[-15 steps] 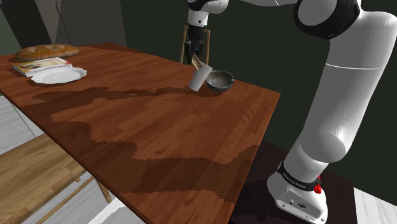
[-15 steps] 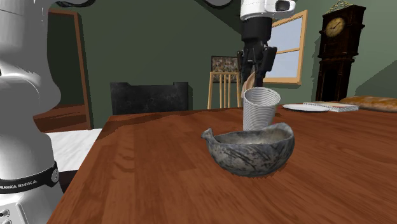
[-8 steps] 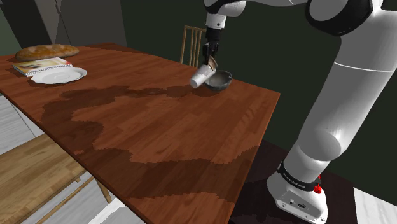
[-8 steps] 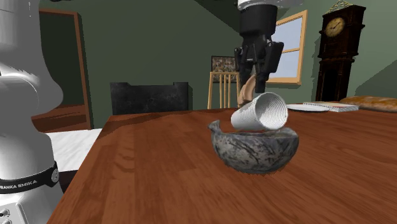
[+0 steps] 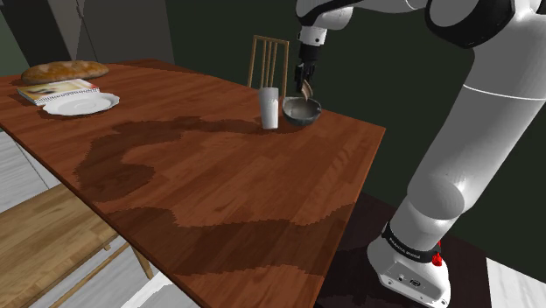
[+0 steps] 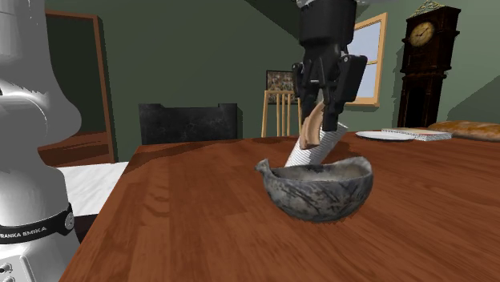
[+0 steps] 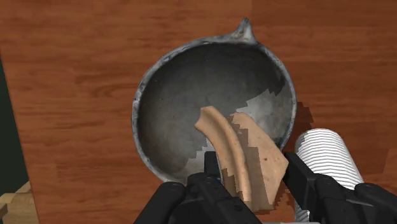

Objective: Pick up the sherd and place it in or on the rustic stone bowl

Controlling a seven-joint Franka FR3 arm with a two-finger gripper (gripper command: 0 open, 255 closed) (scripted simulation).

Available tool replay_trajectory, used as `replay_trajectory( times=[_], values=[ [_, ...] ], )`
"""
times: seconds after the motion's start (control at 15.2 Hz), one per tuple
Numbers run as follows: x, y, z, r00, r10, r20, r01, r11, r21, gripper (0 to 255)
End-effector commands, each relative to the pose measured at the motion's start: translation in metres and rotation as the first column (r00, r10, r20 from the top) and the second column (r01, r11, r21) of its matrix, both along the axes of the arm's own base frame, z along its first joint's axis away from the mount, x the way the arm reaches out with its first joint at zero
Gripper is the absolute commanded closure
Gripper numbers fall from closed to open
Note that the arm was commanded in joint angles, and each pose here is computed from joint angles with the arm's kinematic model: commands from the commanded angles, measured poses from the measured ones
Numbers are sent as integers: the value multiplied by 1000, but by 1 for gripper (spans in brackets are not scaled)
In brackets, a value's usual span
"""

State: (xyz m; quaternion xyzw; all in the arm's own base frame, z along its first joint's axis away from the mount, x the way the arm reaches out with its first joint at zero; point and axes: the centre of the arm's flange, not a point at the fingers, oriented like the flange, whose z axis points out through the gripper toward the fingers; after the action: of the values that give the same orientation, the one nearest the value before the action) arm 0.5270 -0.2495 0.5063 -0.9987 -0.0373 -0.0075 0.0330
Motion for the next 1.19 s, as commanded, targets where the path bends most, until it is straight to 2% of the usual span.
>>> replay_trajectory(
  times=[0.0, 0.4, 0.92, 0.99, 1.12],
  values=[
    [0, -1, -11, 1000, 1, 0, -1, 1000, 0, 255],
    [0, -1, -45, 1000, 1, 0, -1, 1000, 0, 255],
    [0, -1, -45, 1000, 1, 0, -1, 1000, 0, 255],
    [0, -1, -45, 1000, 1, 0, -1, 1000, 0, 0],
    [0, -1, -45, 1000, 1, 0, -1, 1000, 0, 0]
  ],
)
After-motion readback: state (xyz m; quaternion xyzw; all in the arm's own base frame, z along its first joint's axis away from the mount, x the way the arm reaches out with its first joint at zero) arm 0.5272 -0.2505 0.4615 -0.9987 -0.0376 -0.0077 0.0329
